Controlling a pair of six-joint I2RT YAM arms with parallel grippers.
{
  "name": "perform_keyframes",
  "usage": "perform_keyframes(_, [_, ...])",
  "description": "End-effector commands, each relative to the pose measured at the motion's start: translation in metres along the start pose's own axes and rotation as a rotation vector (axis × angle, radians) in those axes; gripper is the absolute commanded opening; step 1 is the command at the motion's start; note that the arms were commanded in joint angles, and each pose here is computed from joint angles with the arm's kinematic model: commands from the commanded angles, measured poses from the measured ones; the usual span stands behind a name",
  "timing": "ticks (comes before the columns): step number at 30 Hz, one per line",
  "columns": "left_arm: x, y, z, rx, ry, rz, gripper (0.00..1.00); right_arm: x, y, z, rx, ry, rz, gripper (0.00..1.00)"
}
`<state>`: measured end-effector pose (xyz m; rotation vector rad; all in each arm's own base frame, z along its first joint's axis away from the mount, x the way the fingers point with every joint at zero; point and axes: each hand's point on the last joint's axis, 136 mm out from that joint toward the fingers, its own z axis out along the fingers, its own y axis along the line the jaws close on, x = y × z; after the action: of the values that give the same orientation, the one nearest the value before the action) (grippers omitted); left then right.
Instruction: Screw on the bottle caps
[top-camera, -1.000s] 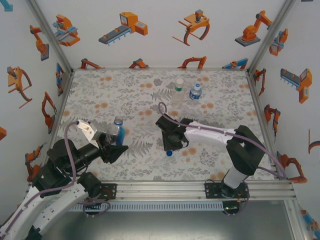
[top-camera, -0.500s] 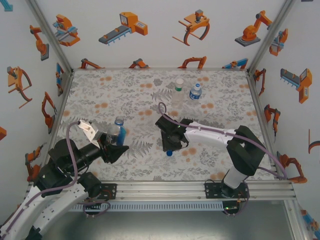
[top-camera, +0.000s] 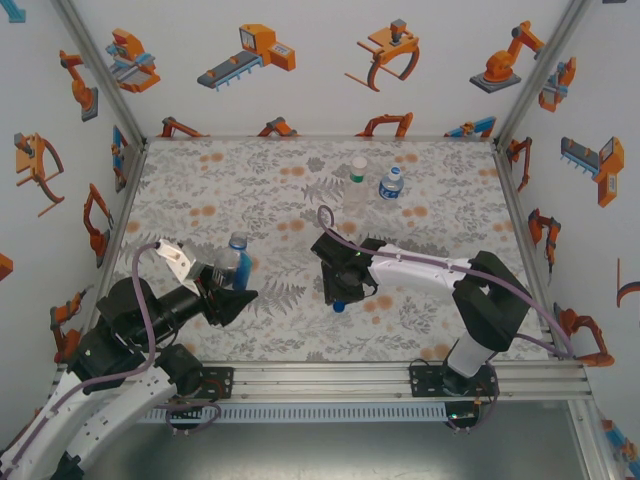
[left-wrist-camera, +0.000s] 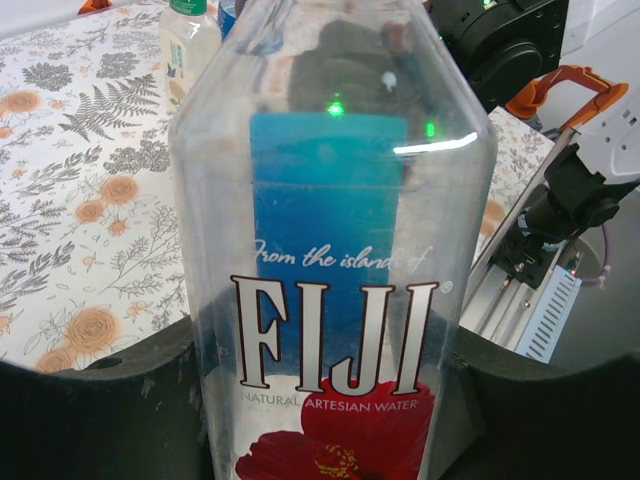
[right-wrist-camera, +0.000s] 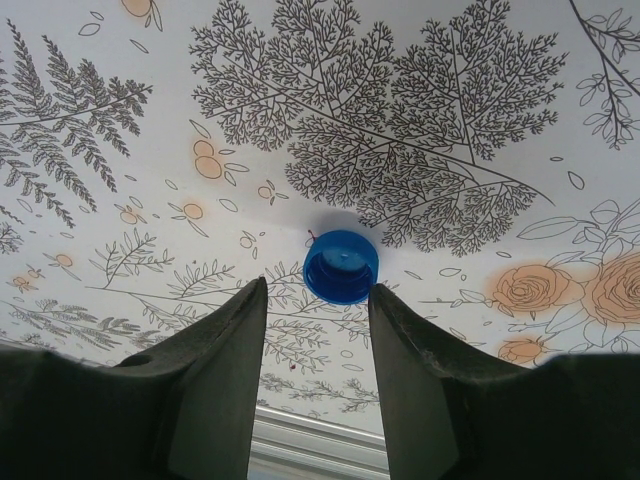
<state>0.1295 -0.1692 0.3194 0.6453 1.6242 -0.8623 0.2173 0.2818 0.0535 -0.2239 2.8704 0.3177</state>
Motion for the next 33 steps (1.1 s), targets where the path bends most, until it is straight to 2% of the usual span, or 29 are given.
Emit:
perform_keyframes(1, [-0.005,0.002,0.001,-0.009,-0.025,-0.012,0.00,0.008,-0.001,0.003,0.001,0.020,0.013,0.44])
perform_keyframes(33, [-0.005,0.004,0.000,-0.022,-0.026,-0.002,0.00,0.019,-0.007,0.020,0.030,0.071,0.023,0.43])
